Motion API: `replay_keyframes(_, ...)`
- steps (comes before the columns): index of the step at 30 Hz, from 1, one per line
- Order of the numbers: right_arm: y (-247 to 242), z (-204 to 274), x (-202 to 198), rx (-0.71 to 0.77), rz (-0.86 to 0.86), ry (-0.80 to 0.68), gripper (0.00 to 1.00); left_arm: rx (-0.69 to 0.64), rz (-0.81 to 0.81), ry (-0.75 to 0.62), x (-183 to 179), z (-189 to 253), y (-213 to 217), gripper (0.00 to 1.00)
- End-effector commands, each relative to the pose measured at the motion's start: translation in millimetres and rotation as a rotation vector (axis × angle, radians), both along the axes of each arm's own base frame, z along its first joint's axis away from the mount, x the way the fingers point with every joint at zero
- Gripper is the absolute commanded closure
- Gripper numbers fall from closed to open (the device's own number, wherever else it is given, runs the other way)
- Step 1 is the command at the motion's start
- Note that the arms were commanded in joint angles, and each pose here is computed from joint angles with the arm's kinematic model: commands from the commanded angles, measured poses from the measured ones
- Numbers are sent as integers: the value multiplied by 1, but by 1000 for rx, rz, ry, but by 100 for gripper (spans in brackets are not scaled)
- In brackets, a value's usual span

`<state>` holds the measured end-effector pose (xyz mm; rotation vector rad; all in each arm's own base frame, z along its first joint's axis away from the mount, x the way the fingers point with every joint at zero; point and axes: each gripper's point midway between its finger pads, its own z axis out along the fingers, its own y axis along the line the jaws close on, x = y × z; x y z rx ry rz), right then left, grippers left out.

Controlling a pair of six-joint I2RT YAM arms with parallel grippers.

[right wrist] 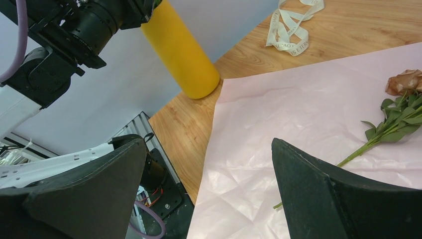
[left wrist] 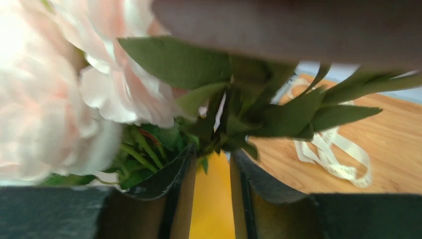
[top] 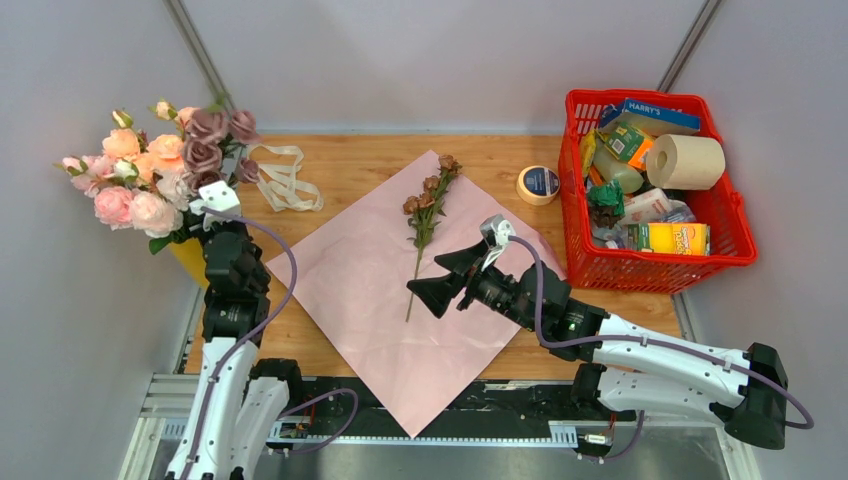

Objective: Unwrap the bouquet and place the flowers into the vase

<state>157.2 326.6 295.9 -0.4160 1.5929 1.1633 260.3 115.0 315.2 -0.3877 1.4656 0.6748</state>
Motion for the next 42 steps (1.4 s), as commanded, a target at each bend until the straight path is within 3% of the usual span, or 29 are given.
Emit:
replay_keyframes(1,-3,21,1,56,-22,-4,0,-62,-70,101,0,-12,-11,56)
replay_keyframes(8,6,15,9,41,-45,29,0,-103,-282,103,-10,3,-44,44)
replay_keyframes(20,22,-25,42,-43,-193,140,0,-137,-394,53,-44,39,-64,44)
replay_keyframes(24,16,-49,71,-69,-323,205,1,-171,-563,2,-52,58,-94,44)
replay_keyframes(28,14,-79,103,-120,-393,276,16,-274,-783,-50,-62,73,-136,43)
replay_keyframes(34,4,-123,150,-221,-488,327,51,-521,-1183,-31,-83,65,-211,32)
replay_keyframes(38,-4,-151,180,-292,-536,364,54,-614,-1249,42,-85,41,-225,32)
replay_keyframes(42,0,-176,198,-326,-532,411,55,-627,-1241,78,-85,16,-226,32)
